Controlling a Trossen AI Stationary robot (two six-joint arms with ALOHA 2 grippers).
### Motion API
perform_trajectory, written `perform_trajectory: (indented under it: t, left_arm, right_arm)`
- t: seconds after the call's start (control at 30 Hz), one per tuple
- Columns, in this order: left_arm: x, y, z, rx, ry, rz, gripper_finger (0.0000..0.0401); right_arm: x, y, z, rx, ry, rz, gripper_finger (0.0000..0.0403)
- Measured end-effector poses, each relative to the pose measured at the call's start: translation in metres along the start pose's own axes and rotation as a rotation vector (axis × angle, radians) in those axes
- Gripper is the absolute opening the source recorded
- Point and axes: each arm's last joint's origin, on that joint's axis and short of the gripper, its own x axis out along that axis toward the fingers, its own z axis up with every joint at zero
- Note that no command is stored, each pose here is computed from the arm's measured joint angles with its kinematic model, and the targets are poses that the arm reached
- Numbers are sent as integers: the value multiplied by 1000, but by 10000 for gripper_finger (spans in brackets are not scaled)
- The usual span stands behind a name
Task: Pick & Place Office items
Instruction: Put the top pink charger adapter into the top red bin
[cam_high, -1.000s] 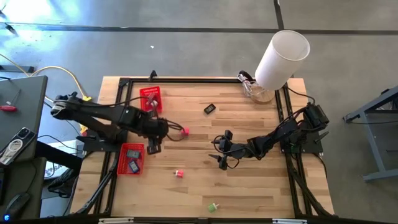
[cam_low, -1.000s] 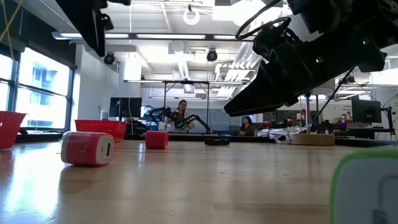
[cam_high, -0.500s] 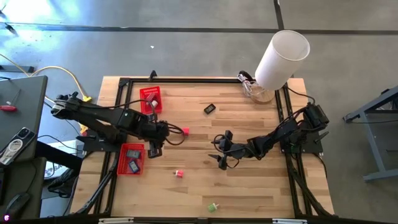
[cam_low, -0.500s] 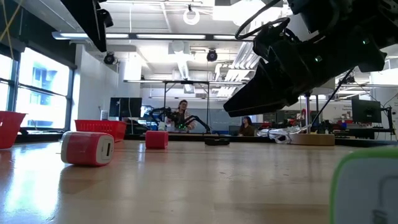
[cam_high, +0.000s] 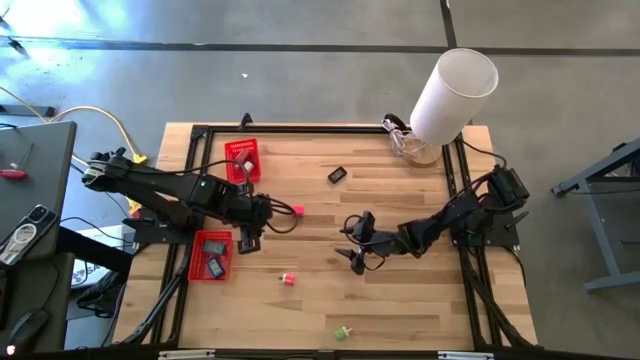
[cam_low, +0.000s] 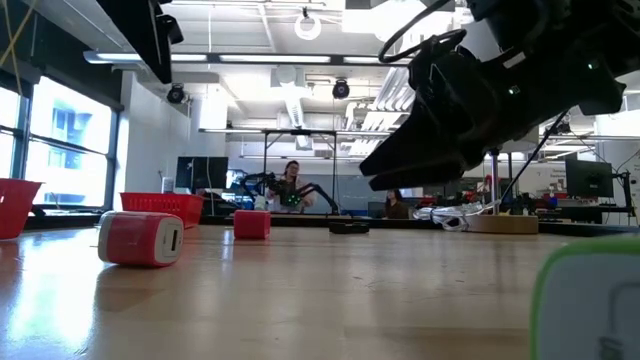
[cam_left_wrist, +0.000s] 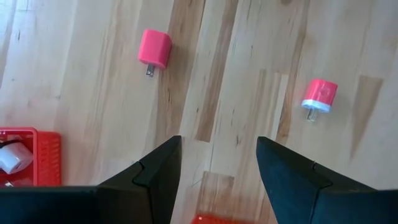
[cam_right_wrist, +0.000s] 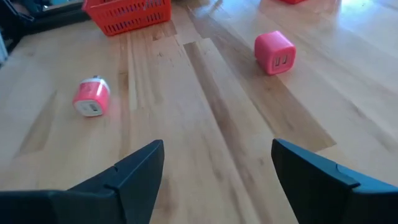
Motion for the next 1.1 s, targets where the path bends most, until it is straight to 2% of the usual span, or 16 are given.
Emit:
perform_trajectory:
  t: [0.13,0.37,0.47,0.67,0.93,1.1]
  left_arm:
    - [0,0,1,-1,-6,-2,198]
    - [0,0,1,-1,-6,-2,198]
    - [0,0,1,36,-7,0,198]
    - [0,0,1,70,-6,1,198]
    - [0,0,1,111,-7,0,198]
    - [0,-2,4,103,-44,-14,198]
  right_arm:
    - [-2,4,-2,69,4,14,285]
    - [-4,8,-7,103,35,14,285]
    - [-5,9,-6,139,26,18,285]
    - [-7,11,-5,219,-46,-47,285]
    - [-12,18,-2,199,-164,-122,285]
    - [-12,27,-1,83,-228,-75,285]
